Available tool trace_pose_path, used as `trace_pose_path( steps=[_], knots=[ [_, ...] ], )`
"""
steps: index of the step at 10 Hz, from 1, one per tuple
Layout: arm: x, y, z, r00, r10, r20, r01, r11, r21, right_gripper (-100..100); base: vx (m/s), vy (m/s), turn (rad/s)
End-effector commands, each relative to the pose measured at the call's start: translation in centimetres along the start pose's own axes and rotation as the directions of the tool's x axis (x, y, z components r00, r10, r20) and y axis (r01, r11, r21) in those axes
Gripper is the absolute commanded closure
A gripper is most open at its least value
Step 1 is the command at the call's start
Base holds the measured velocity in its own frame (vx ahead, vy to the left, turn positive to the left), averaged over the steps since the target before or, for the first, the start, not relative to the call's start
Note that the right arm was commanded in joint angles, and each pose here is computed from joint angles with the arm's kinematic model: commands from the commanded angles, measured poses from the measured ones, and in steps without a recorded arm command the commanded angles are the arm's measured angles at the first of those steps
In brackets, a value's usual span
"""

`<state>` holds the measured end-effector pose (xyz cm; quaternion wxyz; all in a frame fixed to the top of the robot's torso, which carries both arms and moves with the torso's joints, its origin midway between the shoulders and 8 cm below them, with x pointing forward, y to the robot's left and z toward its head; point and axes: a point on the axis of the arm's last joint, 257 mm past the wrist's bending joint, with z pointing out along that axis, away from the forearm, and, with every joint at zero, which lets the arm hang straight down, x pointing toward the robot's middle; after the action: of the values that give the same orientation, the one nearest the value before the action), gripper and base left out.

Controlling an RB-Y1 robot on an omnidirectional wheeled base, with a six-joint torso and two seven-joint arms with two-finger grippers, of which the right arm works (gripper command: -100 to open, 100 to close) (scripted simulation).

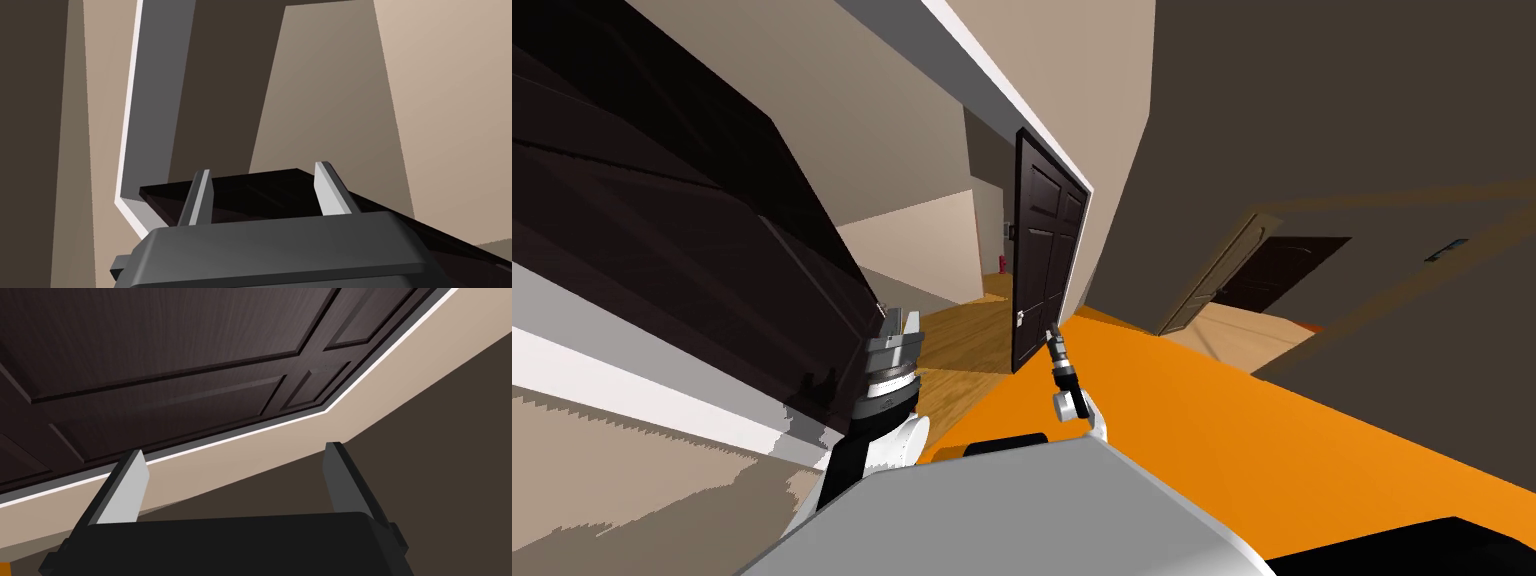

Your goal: Push the door open

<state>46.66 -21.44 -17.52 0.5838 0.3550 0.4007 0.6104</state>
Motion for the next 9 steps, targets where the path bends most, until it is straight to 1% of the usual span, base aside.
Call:
trace_pose_path(
  steps=[1,2,3,6,7,8,9],
  knots=[
    [0.3,-1.4,-0.08,1.0,0.005,-0.009,-0.004,1.0,0.023,-100,0.067,-0.092,0.15],
    [0.3,-1.7,-0.23,1.0,0.004,-0.008,-0.004,1.0,0.031,-100,0.044,-0.053,0.053],
    [0.5,-2.6,-0.35,1.0,0.007,-0.014,-0.006,0.999,0.047,-100,0.039,-0.038,0.086],
    [1.1,-5.2,-0.78,0.999,0.015,-0.029,-0.012,0.996,0.094,-100,0.046,-0.088,0.17],
    [1.4,-5.8,-0.79,0.999,0.017,-0.034,-0.014,0.995,0.102,-100,0.064,-0.094,0.135],
    [1.3,-6.1,-0.95,0.999,0.017,-0.034,-0.014,0.994,0.109,-100,0.045,-0.065,0.047],
    [1.6,-6.9,-1.12,0.999,0.02,-0.039,-0.015,0.992,0.124,-100,0.04,-0.065,0.091]
  ],
)
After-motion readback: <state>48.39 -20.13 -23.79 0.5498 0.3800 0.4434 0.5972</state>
